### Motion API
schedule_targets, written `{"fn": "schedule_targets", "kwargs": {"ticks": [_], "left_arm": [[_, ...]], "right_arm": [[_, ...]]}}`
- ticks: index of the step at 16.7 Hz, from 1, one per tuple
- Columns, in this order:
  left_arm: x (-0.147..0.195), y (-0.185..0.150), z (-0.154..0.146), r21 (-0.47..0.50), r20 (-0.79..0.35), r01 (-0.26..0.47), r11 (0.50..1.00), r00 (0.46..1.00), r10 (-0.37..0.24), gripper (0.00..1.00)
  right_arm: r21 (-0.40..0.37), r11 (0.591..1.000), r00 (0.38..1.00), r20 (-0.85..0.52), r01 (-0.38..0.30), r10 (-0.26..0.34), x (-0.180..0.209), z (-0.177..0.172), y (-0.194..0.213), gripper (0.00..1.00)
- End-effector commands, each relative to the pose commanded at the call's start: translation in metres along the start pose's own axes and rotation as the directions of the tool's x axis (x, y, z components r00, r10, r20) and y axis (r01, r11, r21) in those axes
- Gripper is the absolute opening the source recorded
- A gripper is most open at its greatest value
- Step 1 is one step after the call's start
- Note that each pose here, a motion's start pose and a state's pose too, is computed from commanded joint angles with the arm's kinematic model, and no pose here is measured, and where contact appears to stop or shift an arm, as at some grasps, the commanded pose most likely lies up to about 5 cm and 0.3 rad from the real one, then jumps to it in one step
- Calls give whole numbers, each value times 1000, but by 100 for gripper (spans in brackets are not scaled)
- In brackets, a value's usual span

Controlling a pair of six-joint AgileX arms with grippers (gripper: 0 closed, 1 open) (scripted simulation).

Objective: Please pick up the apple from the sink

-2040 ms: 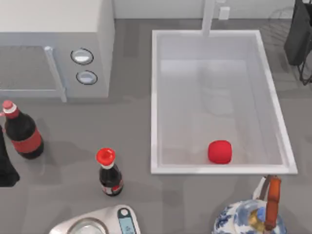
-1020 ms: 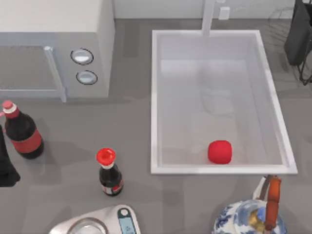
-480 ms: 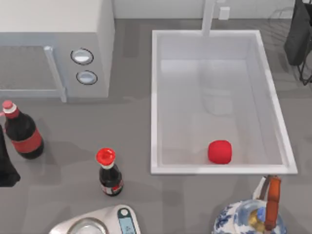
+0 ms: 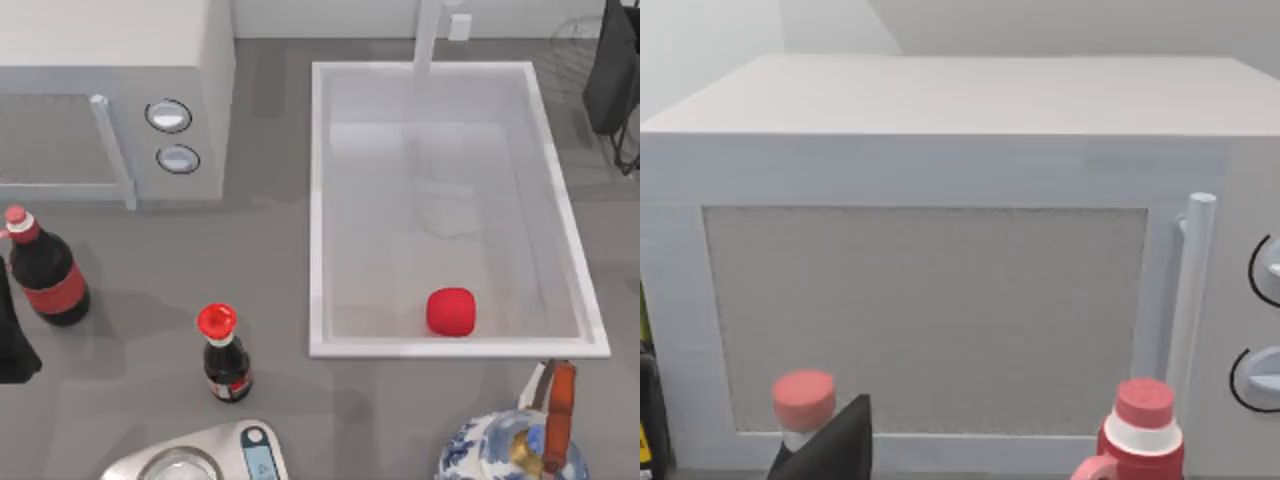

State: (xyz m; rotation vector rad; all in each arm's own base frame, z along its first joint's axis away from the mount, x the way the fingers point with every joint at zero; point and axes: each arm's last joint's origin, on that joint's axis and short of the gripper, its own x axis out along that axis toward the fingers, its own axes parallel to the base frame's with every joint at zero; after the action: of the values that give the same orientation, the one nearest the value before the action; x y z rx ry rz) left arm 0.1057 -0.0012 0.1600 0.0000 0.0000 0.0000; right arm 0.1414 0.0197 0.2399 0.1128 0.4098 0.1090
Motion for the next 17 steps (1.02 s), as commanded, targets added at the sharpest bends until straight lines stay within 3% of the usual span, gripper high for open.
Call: {"fn": "schedule_targets", "kwargs": {"ticks": [3, 7, 13, 17], "left_arm": [[0, 0, 0, 0, 0, 0, 1000, 1000, 0, 100], [0, 0, 0, 0, 0, 0, 1000, 1000, 0, 100], [0, 0, 0, 0, 0, 0, 1000, 1000, 0, 100], [0, 0, 0, 0, 0, 0, 1000, 1000, 0, 100]], "right_arm": [[38, 999, 970, -241, -13, 22, 33, 36, 19, 100], [54, 998, 834, -551, 18, 15, 105, 61, 56, 100], [-19, 995, 540, -839, 102, -71, 213, 32, 115, 100], [-71, 989, 416, -902, 132, -120, 248, 6, 138, 100]]}}
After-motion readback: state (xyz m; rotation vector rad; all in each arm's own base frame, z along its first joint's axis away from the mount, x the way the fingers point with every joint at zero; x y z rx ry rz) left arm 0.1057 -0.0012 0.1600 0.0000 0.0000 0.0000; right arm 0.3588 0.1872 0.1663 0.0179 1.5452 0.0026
